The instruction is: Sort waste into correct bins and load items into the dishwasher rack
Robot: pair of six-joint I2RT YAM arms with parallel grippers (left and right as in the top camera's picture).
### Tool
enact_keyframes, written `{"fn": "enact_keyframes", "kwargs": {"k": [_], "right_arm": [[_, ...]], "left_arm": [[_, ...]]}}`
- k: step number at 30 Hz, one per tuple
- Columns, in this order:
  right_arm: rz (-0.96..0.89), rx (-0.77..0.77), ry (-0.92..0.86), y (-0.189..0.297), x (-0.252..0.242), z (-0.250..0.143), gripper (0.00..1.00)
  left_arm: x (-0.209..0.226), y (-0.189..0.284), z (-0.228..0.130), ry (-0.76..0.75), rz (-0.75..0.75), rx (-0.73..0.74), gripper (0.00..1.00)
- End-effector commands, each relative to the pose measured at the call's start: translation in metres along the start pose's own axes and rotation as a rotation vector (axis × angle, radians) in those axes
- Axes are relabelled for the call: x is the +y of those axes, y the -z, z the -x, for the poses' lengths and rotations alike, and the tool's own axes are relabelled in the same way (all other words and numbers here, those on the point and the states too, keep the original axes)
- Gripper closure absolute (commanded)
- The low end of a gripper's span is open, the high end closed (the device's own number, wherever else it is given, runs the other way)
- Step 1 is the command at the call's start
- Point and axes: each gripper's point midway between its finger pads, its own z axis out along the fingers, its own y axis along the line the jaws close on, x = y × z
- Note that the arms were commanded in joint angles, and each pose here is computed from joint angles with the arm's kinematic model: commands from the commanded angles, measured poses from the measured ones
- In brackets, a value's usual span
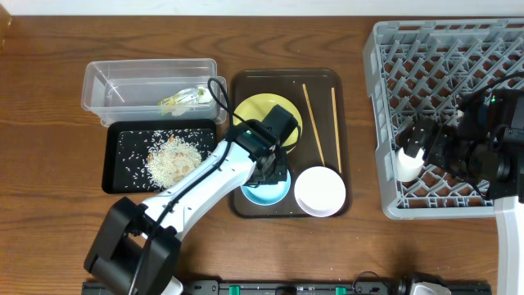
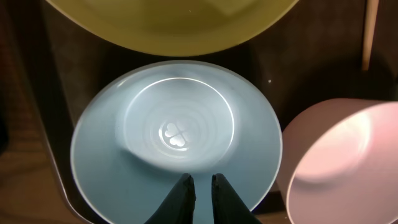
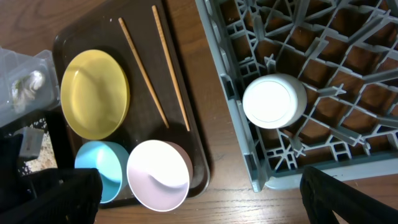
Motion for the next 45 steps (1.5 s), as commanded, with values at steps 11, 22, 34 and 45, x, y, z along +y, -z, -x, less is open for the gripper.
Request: {"fn": "enact_keyframes", "kwargs": {"k": [11,22,34,45], "right_arm": [[0.020,-0.005,0.025,0.003,0.007,0.000,0.01],[0.020,-0.005,0.025,0.003,0.007,0.000,0.02],[0.020,-0.005,0.025,0.003,0.007,0.000,0.01],[0.020,-0.005,0.025,0.003,0.007,0.000,0.01]], "left_arm": [[-0.001,0.138,0.047,-0.023,-0.104,-0.481,0.15],[0.058,0.236,0.052,-0.085,0.077,-0.868,0.12],[0.137,0.222,0.050,0.186,-0.016,-1.229,0.07],[0.183,0.176,0.014,0.212,-0.075,-1.338,0.06]]}}
